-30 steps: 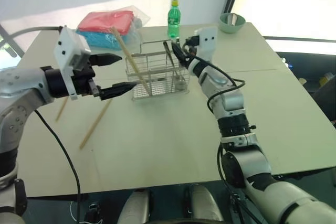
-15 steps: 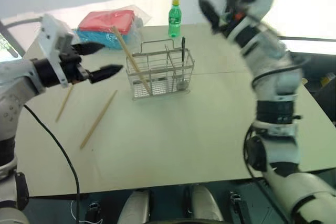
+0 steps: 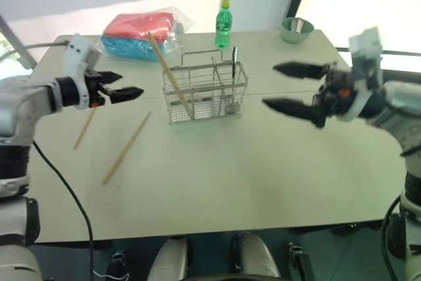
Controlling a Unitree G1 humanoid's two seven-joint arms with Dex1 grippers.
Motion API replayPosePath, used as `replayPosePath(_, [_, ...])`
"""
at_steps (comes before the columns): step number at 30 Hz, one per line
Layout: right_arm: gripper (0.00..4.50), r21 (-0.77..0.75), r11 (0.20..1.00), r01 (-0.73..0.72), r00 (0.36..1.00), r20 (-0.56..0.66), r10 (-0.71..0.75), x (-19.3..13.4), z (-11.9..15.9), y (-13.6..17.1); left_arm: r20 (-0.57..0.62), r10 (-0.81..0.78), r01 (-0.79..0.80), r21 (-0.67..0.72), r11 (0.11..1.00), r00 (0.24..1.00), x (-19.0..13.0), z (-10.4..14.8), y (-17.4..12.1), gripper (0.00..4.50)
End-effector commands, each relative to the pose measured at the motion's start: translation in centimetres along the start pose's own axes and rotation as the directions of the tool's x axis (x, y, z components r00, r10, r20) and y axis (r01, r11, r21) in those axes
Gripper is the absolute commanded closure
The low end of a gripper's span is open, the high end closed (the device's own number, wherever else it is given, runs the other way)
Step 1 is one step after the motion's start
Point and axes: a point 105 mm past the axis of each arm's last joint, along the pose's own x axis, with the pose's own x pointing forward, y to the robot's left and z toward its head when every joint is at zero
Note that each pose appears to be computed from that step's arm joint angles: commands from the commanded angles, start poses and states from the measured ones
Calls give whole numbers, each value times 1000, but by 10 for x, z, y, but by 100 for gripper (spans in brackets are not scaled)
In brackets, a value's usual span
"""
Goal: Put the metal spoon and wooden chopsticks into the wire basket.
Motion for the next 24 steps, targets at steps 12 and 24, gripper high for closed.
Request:
replayPosePath(12, [6, 18, 990, 143, 989, 46, -144, -14, -6, 27, -198, 88, -95, -26, 995, 976, 68, -24, 13, 0])
replayPosePath(24, [0, 65, 985, 158, 987, 19, -159, -20, -13, 34, -386, 59, -98, -82, 992, 921, 91, -69, 9, 53])
